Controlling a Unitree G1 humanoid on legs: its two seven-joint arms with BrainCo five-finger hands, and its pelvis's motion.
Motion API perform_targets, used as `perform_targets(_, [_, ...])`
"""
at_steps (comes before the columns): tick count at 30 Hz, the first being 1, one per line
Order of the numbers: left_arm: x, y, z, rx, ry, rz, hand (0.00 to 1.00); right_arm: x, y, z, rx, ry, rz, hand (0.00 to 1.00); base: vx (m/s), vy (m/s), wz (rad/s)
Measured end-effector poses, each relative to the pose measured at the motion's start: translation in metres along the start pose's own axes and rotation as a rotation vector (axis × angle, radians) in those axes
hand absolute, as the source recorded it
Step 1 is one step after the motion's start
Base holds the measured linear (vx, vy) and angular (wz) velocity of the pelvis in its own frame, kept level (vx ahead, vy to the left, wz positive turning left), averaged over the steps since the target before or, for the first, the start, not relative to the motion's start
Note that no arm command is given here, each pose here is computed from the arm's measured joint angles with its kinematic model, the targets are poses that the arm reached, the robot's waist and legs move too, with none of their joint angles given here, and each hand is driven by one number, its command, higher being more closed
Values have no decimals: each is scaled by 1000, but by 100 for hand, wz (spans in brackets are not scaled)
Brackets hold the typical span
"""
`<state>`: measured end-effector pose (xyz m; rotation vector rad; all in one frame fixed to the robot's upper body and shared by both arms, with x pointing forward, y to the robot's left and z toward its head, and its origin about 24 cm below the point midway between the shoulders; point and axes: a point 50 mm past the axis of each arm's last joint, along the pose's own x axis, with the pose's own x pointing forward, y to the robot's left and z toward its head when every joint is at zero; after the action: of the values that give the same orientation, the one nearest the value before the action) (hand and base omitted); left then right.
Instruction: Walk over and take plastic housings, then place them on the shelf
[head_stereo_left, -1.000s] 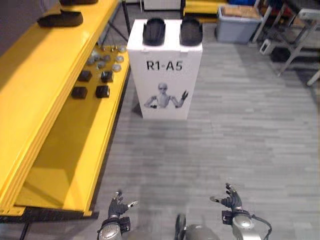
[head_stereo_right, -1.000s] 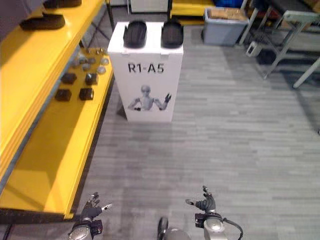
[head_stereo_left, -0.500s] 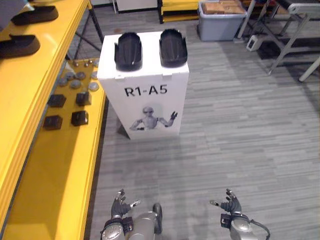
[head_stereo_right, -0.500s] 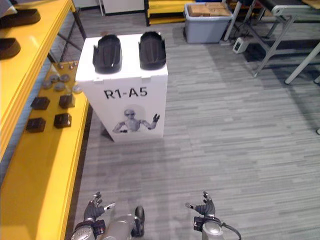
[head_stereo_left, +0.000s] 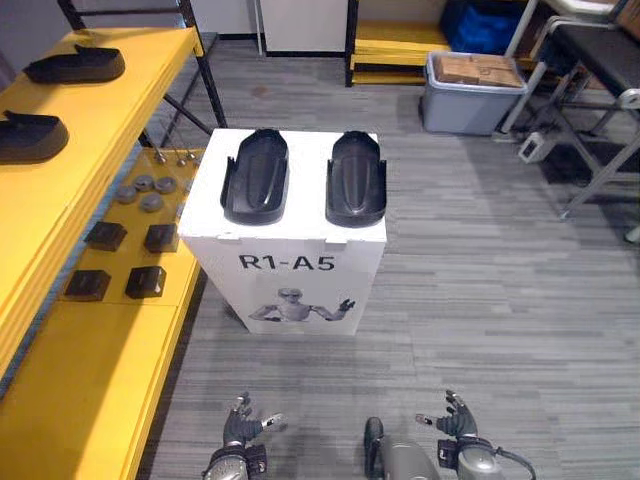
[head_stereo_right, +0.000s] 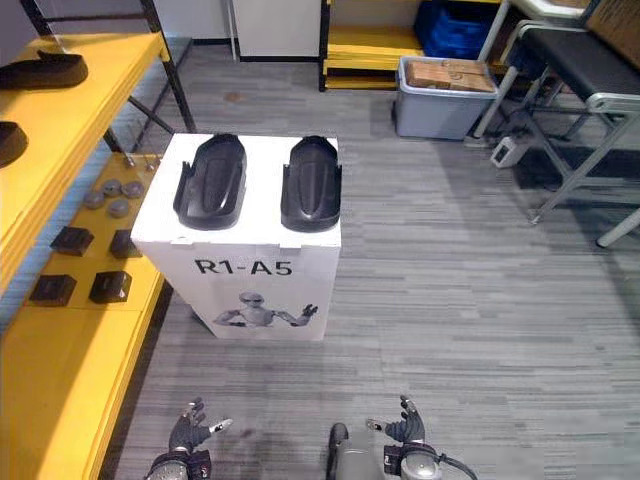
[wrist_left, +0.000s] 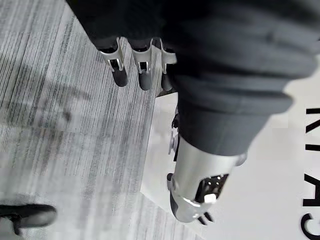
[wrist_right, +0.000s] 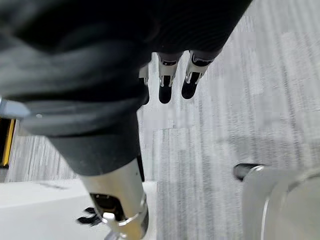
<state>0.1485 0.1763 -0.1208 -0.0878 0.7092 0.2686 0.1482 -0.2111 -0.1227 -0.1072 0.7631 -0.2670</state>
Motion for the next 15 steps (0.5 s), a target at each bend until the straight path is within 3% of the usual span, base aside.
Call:
perform_targets(6, [2,-5,7,-12,-24,-13,0,-2,6,8,49,-39,-5,0,246,-72,15])
perform_targets(15, [1,10,-8,67,40,3,0,-3,-9,-5,102,19,-66,0,138,185,-9])
